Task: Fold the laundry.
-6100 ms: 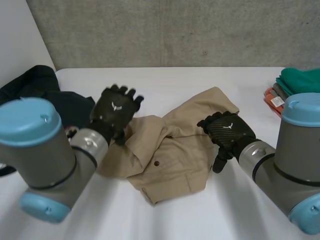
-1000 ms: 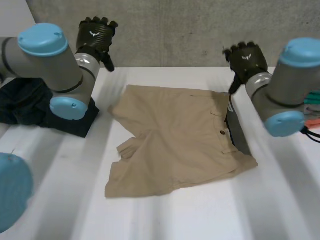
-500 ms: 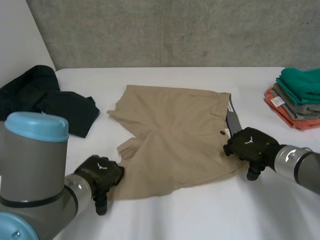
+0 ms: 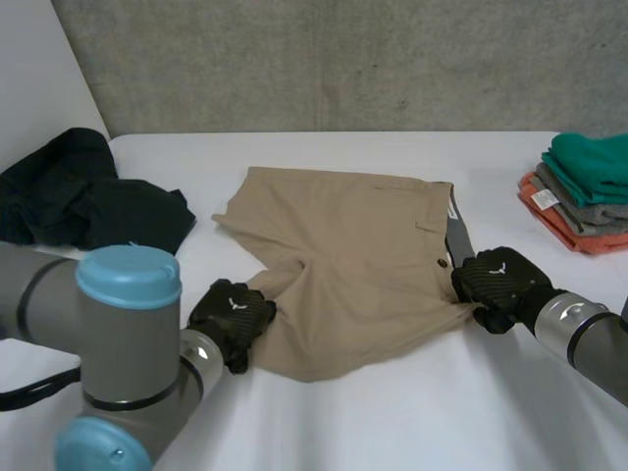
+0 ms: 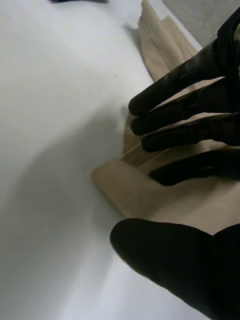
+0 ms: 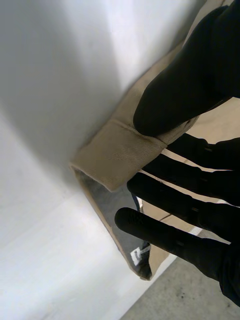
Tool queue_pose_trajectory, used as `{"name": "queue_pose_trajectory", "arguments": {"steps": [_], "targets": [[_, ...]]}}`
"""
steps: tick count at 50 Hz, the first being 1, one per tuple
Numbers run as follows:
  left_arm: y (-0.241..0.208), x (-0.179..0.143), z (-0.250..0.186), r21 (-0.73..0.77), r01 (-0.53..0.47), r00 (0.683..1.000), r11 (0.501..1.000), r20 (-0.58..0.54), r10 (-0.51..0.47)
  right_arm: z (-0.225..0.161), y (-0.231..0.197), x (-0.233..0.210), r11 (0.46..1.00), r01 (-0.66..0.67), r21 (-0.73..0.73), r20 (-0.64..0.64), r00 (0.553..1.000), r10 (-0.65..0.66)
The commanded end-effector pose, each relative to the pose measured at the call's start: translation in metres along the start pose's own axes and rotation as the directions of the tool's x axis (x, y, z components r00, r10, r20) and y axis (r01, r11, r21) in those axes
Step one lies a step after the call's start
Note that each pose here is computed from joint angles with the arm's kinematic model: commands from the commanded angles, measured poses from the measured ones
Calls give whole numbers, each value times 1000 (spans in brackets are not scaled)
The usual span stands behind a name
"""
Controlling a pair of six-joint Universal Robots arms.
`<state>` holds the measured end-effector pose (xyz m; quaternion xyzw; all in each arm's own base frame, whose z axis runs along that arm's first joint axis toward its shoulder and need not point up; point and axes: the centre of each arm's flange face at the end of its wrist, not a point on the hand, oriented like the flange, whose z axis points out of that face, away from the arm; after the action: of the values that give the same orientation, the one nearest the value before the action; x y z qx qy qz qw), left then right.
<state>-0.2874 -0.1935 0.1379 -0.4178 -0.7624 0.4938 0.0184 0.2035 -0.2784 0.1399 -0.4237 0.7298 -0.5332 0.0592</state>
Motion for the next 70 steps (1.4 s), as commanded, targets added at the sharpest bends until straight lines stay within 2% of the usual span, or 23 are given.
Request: {"name": "queue_pose_trajectory", "arguments": {"steps": [1, 8, 12, 15, 18, 20, 21, 24, 28, 29, 32, 33, 36, 37, 40, 44, 52, 56, 60, 63, 67, 68, 70], "targets": [[-3, 3, 18, 79, -126, 990, 989, 73, 120, -15, -5, -6, 997, -24, -78, 41, 999, 27], [-11, -7, 19, 119, -159, 983, 980, 115, 146, -36, -20, -4, 992, 2, -128, 52, 999, 5], [-15, -11, -1, 71, -170, 983, 983, 88, 163, -51, -29, -5, 984, 39, -174, 79, 997, -26], [-14, -14, -33, -45, -209, 977, 977, 20, 210, -70, -33, -6, 959, 116, -257, 133, 988, -84], [-5, -11, -79, -240, -256, 965, 936, -115, 234, -94, -32, -10, 909, 220, -354, 263, 956, -129], [-2, -8, -92, -289, -280, 956, 915, -167, 240, -101, -32, -13, 888, 273, -370, 330, 932, -149], [-2, -5, -98, -307, -300, 948, 903, -203, 246, -104, -30, -15, 871, 317, -374, 391, 906, -161], [-10, -4, -97, -274, -305, 946, 912, -196, 257, -97, -29, -15, 865, 341, -367, 416, 892, -176], [-29, -13, -70, -204, -306, 950, 930, -122, 286, -76, -32, -8, 894, 260, -365, 343, 930, -131], [-40, -20, -54, -172, -297, 955, 939, -74, 288, -66, -37, -2, 914, 204, -350, 283, 953, -104], [-61, -31, -34, -101, -285, 958, 953, 1, 286, -51, -44, 10, 945, 110, -309, 178, 982, -56], [-78, -38, -22, -35, -274, 960, 961, 57, 275, -42, -50, 19, 962, 55, -268, 108, 994, -27], [-105, -50, -2, 80, -252, 960, 964, 146, 239, -28, -55, 35, 980, -14, -198, 8, 1000, 15], [-122, -59, 13, 159, -239, 957, 958, 206, 205, -20, -58, 43, 988, -40, -152, -52, 998, 32], [-145, -69, 40, 280, -233, 947, 931, 283, 152, -8, -60, 55, 994, -58, -95, -131, 990, 45], [-161, -76, 75, 385, -251, 931, 888, 346, 113, 19, -56, 72, 999, -38, -21, -262, 965, 31], [-156, -79, 137, 443, -280, 906, 851, 416, 82, 67, -35, 94, 997, 62, 38, -451, 892, -38], [-153, -70, 156, 493, -288, 913, 821, 400, 80, 93, -26, 103, 988, 122, 93, -530, 846, -54], [-146, -59, 166, 519, -259, 931, 815, 358, 68, 109, -25, 101, 982, 141, 122, -579, 814, -45], [-144, -54, 166, 518, -231, 940, 824, 337, 51, 106, -27, 103, 986, 119, 120, -590, 807, -26], [-154, -60, 150, 527, -188, 947, 829, 322, 10, 87, -35, 90, 994, 40, 99, -514, 858, 17], [-155, -62, 144, 526, -171, 950, 833, 313, -3, 72, -41, 82, 998, 1, 70, -458, 888, 31], [-155, -66, 138, 523, -156, 952, 838, 305, -13, 55, -49, 75, 998, -38, 44, -394, 918, 52]]}}
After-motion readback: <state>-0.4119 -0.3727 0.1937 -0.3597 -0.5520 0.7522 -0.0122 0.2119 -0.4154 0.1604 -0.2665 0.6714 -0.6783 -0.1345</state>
